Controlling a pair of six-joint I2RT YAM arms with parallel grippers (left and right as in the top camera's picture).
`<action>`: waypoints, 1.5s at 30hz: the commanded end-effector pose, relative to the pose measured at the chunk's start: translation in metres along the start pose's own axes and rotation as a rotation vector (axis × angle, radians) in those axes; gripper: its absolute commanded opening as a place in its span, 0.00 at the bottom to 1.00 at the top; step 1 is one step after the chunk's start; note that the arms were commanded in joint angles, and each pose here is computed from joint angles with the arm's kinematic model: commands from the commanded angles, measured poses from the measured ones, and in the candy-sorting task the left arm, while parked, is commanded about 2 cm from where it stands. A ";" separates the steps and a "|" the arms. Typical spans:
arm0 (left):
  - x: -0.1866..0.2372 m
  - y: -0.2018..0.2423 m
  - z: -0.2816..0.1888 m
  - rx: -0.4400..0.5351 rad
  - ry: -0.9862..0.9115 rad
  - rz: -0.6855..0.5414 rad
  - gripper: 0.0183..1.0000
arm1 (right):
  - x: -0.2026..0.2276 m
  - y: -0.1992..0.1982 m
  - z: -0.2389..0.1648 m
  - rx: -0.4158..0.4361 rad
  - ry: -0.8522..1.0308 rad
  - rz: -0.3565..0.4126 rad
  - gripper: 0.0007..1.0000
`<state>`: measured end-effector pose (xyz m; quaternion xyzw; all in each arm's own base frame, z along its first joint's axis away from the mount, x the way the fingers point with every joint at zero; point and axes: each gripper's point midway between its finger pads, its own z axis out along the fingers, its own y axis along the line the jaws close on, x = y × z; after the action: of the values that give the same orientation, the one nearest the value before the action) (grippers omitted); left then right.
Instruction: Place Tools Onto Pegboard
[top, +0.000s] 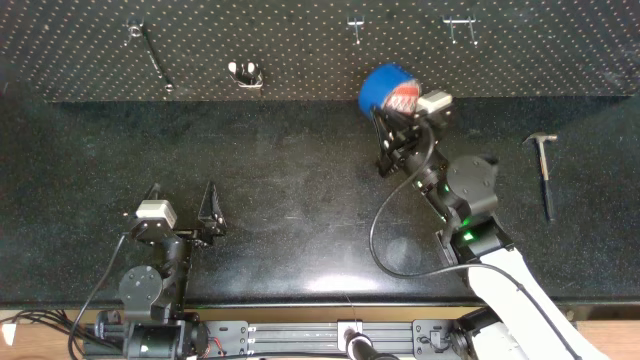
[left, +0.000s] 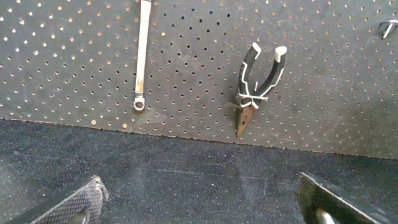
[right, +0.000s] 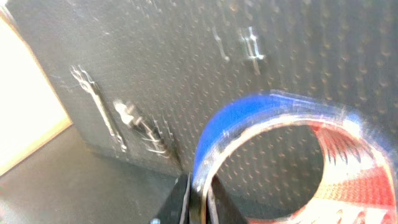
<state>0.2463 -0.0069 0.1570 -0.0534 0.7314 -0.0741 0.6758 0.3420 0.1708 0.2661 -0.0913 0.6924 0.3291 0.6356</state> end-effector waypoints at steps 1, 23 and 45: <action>0.001 -0.003 0.000 0.014 0.002 0.002 0.99 | -0.055 0.047 -0.007 -0.145 -0.195 0.108 0.07; 0.001 -0.003 0.000 0.014 0.002 0.003 0.99 | -0.038 0.016 0.113 0.154 -0.113 0.174 0.17; 0.001 -0.003 0.000 0.014 0.002 0.002 1.00 | 0.131 -0.226 -0.235 0.676 1.231 0.150 0.54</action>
<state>0.2462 -0.0079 0.1571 -0.0516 0.7314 -0.0758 0.6757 0.2423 -0.0949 0.0549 0.0237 0.9954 0.0290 0.0888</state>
